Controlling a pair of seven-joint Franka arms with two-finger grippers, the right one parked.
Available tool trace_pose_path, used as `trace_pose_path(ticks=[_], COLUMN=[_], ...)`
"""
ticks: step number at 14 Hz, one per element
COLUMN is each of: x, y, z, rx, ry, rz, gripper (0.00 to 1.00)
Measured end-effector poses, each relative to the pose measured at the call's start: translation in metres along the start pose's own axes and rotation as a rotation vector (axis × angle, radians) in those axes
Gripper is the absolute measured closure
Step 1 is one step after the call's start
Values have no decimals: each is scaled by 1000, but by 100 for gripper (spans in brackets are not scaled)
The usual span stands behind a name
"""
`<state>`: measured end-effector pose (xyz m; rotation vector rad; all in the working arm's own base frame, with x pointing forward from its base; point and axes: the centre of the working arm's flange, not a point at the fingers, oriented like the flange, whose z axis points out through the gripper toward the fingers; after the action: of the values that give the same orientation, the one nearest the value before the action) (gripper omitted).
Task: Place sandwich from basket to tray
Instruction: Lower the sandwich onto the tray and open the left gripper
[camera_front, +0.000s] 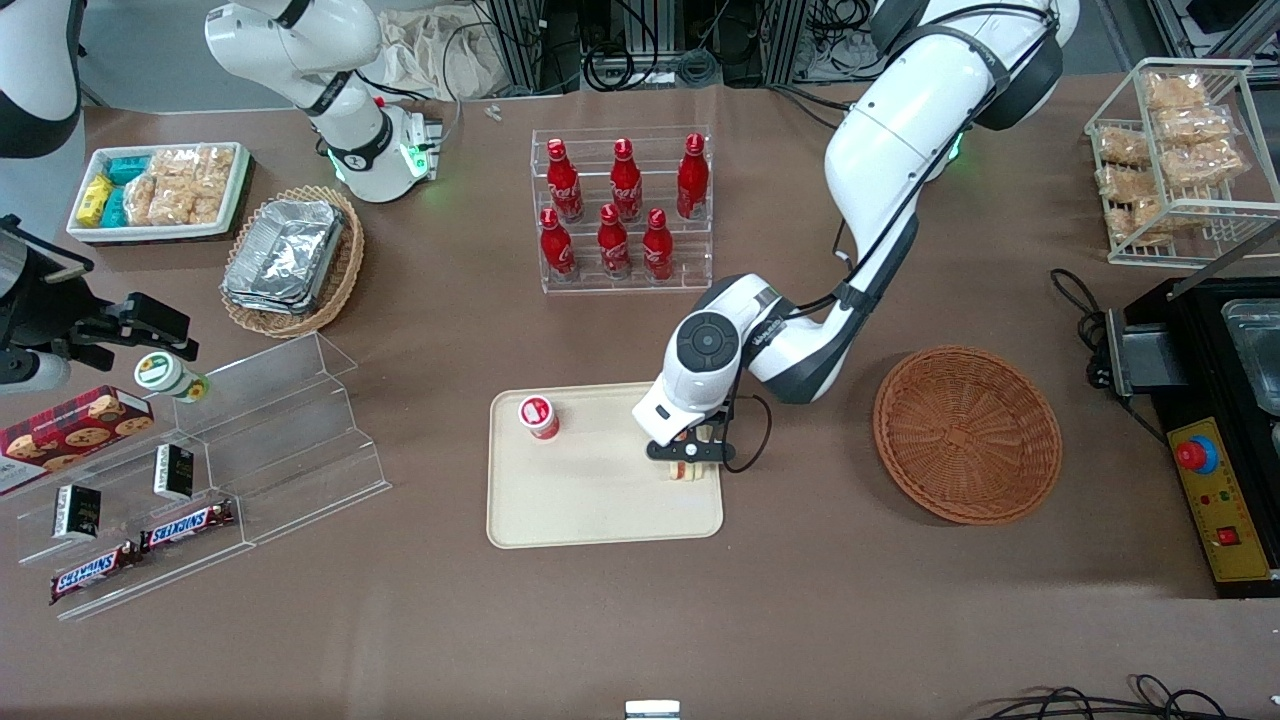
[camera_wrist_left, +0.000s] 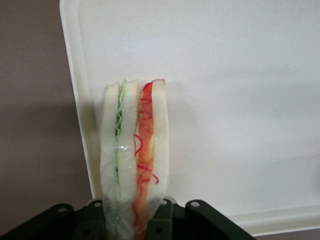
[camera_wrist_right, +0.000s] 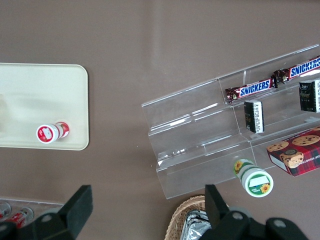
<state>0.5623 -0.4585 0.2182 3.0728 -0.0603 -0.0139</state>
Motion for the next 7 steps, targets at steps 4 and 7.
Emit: trace_pose_path(ticks=[4,7], x=[4,11], y=[1,-2], z=[1,-14], rx=[-21,-18], ry=[23,34], rz=[-4,-17], gripper=[53,25])
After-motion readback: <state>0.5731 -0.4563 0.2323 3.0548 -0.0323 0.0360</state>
